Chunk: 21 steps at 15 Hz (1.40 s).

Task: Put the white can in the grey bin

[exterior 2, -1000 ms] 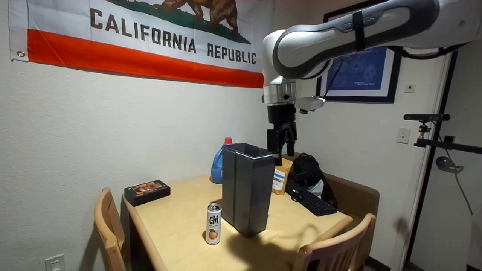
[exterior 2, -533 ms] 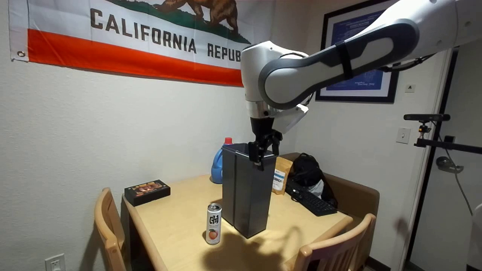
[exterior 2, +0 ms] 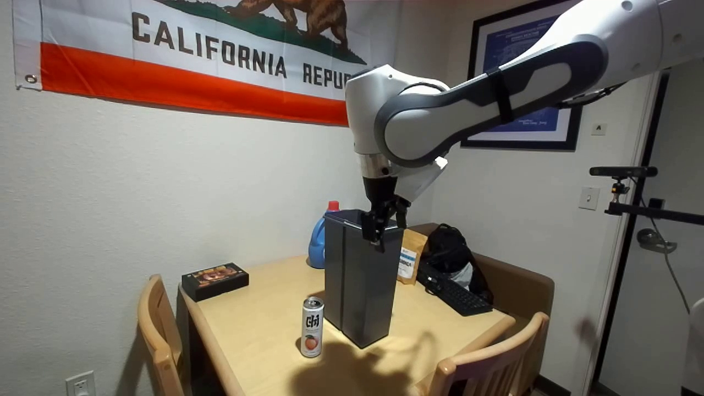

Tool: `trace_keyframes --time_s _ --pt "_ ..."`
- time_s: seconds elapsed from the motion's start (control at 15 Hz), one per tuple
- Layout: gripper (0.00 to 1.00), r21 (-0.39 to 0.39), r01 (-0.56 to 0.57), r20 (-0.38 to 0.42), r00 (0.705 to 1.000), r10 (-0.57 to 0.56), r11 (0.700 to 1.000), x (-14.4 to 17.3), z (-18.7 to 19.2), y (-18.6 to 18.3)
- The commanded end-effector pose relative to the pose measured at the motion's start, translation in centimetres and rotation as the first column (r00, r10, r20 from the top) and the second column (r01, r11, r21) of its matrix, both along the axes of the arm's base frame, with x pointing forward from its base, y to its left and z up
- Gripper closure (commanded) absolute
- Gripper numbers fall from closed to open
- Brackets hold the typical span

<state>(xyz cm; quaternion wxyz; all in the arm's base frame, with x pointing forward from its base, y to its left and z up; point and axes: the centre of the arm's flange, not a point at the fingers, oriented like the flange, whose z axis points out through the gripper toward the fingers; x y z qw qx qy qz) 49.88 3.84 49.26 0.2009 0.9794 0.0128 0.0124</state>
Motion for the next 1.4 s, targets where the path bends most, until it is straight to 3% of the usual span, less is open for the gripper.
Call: trace_keyframes --time_s 0.0,0.73,1.33 --pt "0.0 -0.005 -0.003 0.006 1.0 0.003 1.0 0.2 -0.3 0.4" --pt "0.0 -0.016 -0.001 0.044 0.999 0.002 1.0 4.0 -6.1 5.6" --pt "0.0 0.066 -0.058 -0.053 0.997 0.062 0.996 8.4 -10.0 5.7"
